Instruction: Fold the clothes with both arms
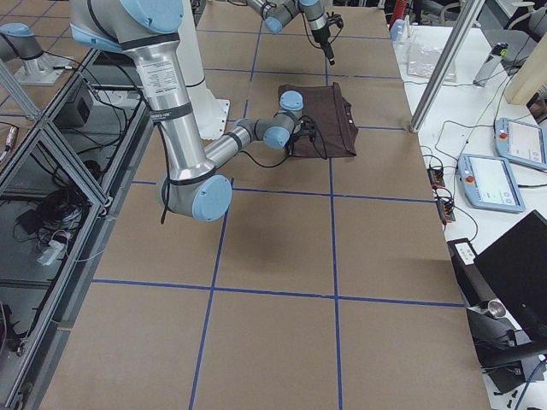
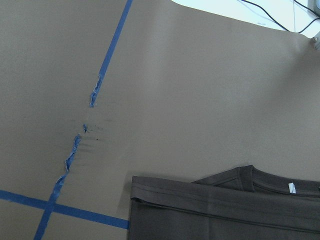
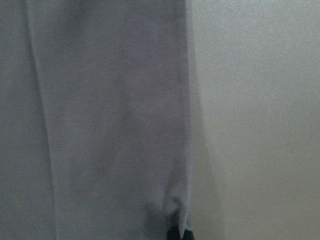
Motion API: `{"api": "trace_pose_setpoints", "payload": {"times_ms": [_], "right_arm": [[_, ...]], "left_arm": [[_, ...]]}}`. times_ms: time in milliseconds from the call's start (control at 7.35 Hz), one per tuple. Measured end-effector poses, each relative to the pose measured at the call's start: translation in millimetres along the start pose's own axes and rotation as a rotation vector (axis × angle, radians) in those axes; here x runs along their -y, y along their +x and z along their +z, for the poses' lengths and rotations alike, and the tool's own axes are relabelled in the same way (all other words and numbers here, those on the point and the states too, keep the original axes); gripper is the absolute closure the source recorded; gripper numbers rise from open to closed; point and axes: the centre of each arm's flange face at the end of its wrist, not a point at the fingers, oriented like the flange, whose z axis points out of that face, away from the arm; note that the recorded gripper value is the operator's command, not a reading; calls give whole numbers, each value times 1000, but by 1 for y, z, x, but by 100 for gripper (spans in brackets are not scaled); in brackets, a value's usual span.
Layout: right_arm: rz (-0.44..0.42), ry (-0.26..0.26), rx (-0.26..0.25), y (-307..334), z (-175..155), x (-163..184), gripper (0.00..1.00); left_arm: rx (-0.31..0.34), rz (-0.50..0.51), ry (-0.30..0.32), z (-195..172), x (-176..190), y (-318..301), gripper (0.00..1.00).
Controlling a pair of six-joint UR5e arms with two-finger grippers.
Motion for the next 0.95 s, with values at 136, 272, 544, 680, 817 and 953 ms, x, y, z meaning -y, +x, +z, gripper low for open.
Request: {"api": "trace_pose_setpoints", "payload": {"times_ms": [136,272,544,680,817,953], "right_arm": [[-3,-2,5,1,-4,-3,100],[-9,-11,6,8,-6,-14,100],[-48,-56,-4,28,-8,-72,100],[-86,-89,-13,42,-13,-118,100],[-130,-135,-18,54,-25,-167,100],[-160,-190,-20,59,-34,-210,17]], "left_arm": [[0,0,-1,0,0,0,0],[0,0,-1,0,0,0,0],[-3,-2,1,-2,0,0,0],[-8,-2,2,-6,0,2,0],[-13,-7,3,-11,-1,3,0],[-17,-18,2,-14,-2,5,0]]}}
